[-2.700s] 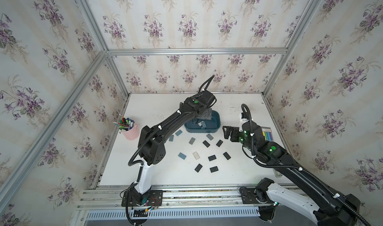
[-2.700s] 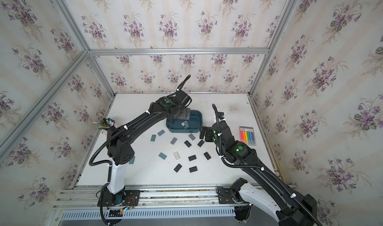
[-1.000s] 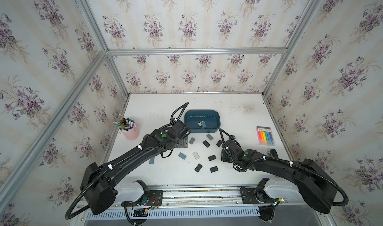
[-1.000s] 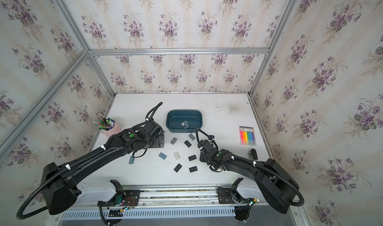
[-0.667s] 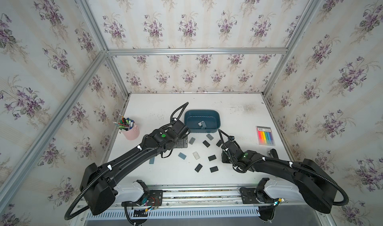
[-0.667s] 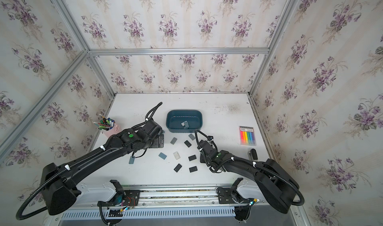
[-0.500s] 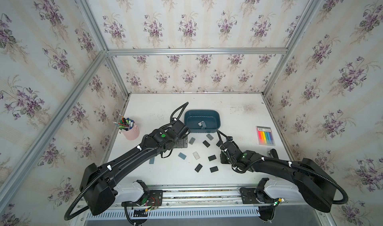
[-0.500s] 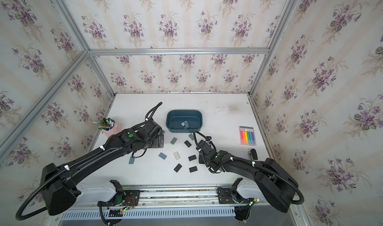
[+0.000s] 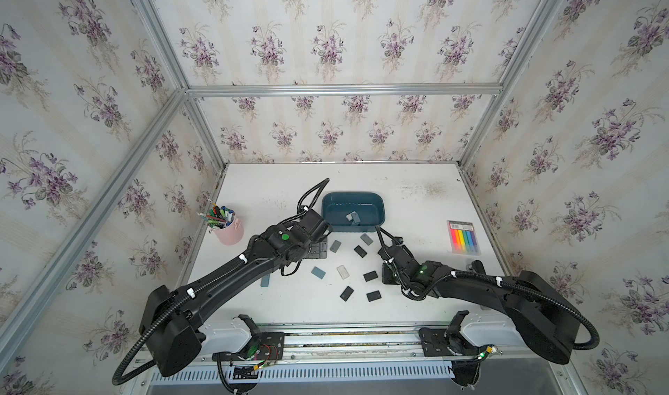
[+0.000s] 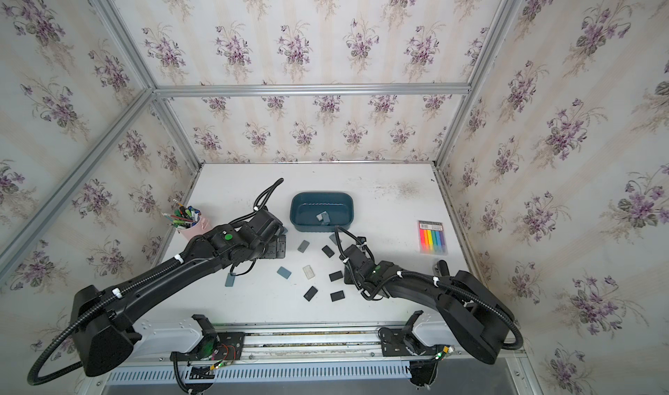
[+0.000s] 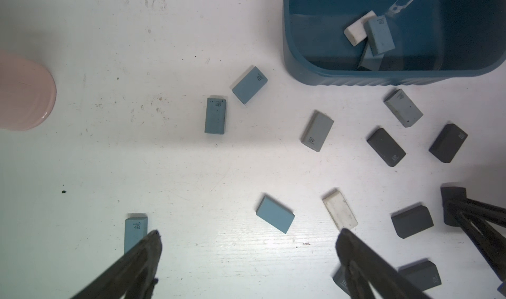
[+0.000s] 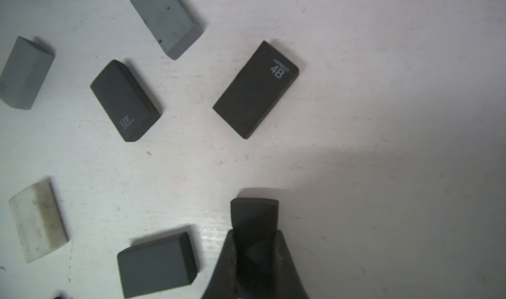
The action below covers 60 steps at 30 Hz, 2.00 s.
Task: Put the eraser in the storage box
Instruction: Pick up the eraser from the center of the board, then place the eraser in the storage box.
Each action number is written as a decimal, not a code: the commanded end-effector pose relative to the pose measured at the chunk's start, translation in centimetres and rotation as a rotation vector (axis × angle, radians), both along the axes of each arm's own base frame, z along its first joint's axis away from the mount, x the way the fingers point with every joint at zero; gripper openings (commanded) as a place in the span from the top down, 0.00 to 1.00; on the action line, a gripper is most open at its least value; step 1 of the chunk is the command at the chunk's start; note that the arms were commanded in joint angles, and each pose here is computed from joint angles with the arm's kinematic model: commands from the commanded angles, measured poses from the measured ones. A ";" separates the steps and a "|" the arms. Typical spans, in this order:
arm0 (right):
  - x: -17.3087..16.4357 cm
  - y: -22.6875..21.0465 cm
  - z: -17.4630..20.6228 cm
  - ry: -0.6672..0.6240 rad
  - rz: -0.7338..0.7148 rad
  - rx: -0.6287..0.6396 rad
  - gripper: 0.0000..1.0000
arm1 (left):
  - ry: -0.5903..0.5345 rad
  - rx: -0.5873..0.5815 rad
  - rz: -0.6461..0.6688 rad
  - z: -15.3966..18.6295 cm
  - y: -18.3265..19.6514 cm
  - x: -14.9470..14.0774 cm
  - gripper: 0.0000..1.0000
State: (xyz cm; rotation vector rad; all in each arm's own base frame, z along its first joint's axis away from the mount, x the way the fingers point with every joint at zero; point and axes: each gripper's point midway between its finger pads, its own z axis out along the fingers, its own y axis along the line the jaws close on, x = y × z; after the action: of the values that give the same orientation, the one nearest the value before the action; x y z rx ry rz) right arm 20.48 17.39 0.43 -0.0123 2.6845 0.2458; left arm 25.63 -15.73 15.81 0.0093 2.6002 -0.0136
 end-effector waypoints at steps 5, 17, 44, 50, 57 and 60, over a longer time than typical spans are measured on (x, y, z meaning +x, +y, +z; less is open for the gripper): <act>-3.9 -1.9 -0.5 0.201 0.028 -0.088 0.93 | -0.001 0.008 0.008 -0.4 0.2 0.1 0.00; 0.4 0.4 6.1 0.038 0.051 -0.081 0.93 | 0.026 0.008 0.008 -2.0 0.4 -0.4 0.00; 14.1 9.3 14.7 -0.101 0.161 0.099 0.94 | 0.102 -0.037 0.047 -5.8 1.1 -2.6 0.00; 16.8 9.7 10.9 -0.036 0.153 0.089 0.95 | 0.126 -0.065 0.057 -6.8 0.9 -3.2 0.00; 19.2 9.6 7.3 0.026 0.139 0.090 0.96 | 0.143 -0.070 0.059 -7.5 0.8 -3.5 0.00; 19.9 9.8 6.6 0.028 0.138 0.082 0.97 | 0.148 -0.073 0.060 -7.7 0.8 -3.5 0.00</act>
State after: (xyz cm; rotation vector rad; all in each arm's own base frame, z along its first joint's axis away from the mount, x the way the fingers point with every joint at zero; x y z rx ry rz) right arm 39.73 26.62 7.06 -0.1569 2.7157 0.3815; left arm 22.02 -14.81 8.21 -0.0692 2.7455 -0.0749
